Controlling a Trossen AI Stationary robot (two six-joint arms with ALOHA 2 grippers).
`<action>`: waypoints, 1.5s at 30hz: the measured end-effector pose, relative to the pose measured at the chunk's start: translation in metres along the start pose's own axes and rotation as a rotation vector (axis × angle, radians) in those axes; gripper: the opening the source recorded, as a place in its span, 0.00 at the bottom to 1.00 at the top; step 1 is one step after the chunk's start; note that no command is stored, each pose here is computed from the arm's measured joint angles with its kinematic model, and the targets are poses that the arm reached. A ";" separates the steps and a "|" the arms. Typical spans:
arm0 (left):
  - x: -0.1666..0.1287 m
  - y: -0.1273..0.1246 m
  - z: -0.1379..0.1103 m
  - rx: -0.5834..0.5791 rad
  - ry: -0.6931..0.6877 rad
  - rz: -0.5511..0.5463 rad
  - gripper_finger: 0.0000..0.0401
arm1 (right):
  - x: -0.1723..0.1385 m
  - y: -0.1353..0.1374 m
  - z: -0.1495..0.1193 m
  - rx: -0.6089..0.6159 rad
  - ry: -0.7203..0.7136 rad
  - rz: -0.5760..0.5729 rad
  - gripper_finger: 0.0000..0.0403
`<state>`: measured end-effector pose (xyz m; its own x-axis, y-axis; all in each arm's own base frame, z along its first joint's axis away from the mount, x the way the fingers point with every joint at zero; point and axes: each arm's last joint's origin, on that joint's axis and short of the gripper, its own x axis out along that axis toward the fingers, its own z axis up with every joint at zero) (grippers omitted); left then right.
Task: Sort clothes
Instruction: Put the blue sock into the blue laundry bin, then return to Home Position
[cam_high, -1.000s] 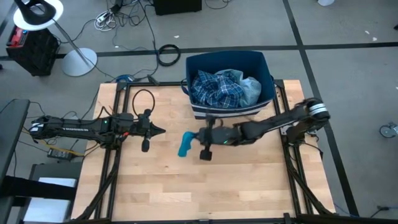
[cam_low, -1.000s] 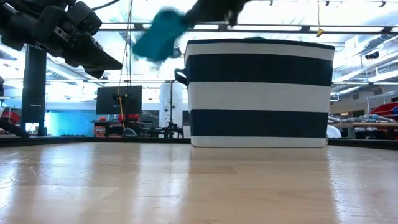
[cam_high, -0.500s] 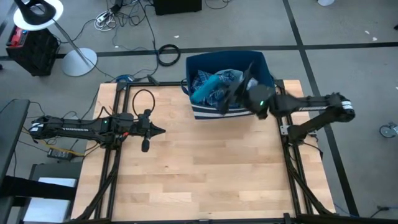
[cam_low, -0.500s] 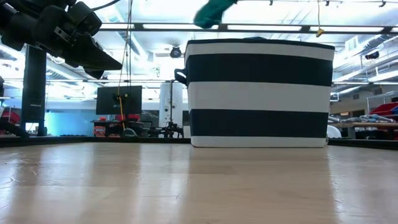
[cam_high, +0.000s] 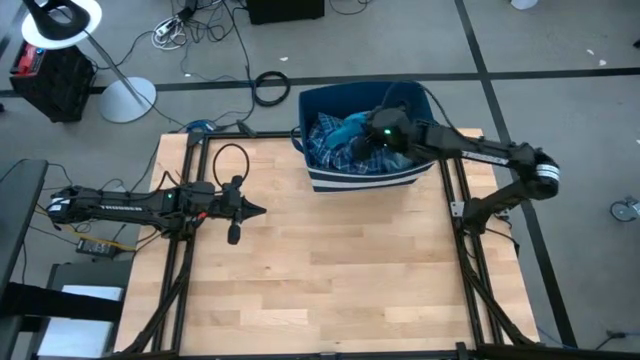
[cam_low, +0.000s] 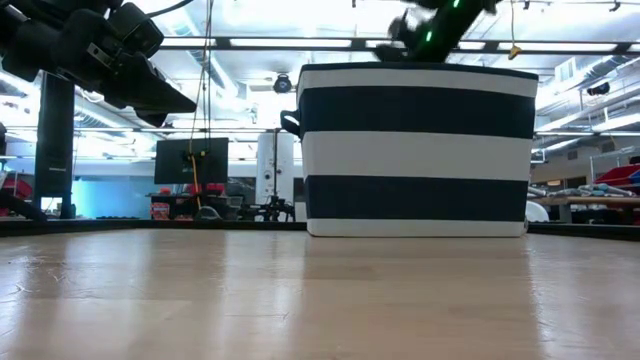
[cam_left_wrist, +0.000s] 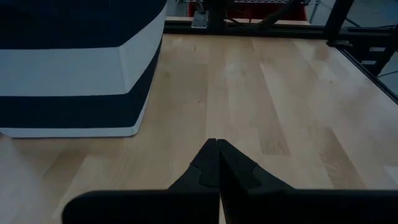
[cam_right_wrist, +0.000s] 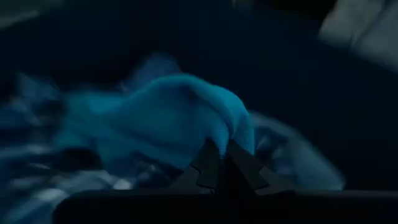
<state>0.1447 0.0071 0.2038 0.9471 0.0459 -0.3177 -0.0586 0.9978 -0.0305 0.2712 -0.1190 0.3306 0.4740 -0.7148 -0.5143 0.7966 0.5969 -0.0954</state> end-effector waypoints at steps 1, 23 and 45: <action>0.000 0.000 0.000 0.001 0.000 0.000 0.00 | 0.010 0.000 -0.004 0.010 0.044 -0.003 0.02; 0.000 -0.001 0.001 0.001 -0.012 -0.007 0.00 | 0.089 0.005 -0.047 0.020 0.349 -0.022 0.31; 0.003 -0.003 -0.054 -0.006 -0.152 -0.022 0.00 | -0.048 -0.039 0.007 0.050 -0.004 0.141 0.43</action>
<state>0.1309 0.0016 0.1512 0.9849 0.0316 -0.1701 -0.0392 0.9983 -0.0420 0.2205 -0.1104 0.3649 0.5840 -0.6265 -0.5162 0.7397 0.6726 0.0206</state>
